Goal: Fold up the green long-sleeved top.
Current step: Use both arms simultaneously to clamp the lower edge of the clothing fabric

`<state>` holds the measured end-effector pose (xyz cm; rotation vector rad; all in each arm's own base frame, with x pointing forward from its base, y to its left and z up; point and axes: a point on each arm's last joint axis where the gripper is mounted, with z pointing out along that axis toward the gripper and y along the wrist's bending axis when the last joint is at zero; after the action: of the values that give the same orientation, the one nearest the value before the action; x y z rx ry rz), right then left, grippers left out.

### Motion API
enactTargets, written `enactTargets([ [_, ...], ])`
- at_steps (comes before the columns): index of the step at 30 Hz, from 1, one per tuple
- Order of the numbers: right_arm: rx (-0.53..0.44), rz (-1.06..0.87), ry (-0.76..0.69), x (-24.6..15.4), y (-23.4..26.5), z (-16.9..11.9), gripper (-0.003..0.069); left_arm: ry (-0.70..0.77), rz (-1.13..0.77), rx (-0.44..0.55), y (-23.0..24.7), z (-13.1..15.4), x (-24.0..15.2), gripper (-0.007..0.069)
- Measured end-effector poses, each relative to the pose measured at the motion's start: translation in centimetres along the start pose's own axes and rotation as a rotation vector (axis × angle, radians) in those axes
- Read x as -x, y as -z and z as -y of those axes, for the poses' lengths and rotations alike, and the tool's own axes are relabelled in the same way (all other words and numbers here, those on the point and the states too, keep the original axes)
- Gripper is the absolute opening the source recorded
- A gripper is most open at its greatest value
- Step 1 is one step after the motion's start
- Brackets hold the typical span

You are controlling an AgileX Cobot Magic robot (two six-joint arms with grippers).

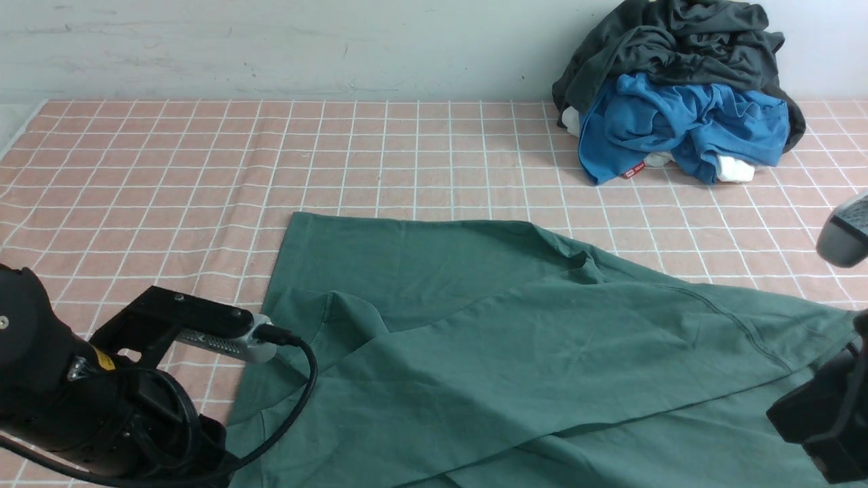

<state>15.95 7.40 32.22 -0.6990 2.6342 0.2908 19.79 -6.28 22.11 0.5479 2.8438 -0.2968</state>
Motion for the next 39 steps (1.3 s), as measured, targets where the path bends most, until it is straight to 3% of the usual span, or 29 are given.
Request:
enactTargets([
  [4, 0.032, 0.025, -0.005, -0.2, 0.6, -0.5, -0.0014, -0.17, -0.096, -0.065, 0.6, 2.6, -0.7, 0.047],
  [8, 0.061, 0.075, 0.016, -0.7, 1.6, -1.0, -0.0014, -0.486, -0.257, -0.114, -0.9, 5.9, -3.5, 0.0472],
  [12, 0.064, 0.091, 0.036, -0.9, 2.1, -1.2, -0.0014, -0.778, -0.333, -0.064, -3.1, 6.9, -6.6, 0.0472],
  [15, 0.07, 0.082, 0.044, -1.2, 1.8, -1.2, -0.0014, -0.896, -0.316, -0.005, -4.5, 7.0, -7.4, 0.0472],
  [32, 0.083, 0.052, 0.041, -1.7, 1.0, -1.2, -0.0014, -0.877, -0.349, 0.019, -6.8, 7.2, -6.7, 0.0454],
  [39, 0.083, 0.051, 0.041, -1.8, 1.0, -1.2, -0.0014, -0.859, -0.295, 0.019, -6.2, 7.9, -5.3, 0.0196],
])
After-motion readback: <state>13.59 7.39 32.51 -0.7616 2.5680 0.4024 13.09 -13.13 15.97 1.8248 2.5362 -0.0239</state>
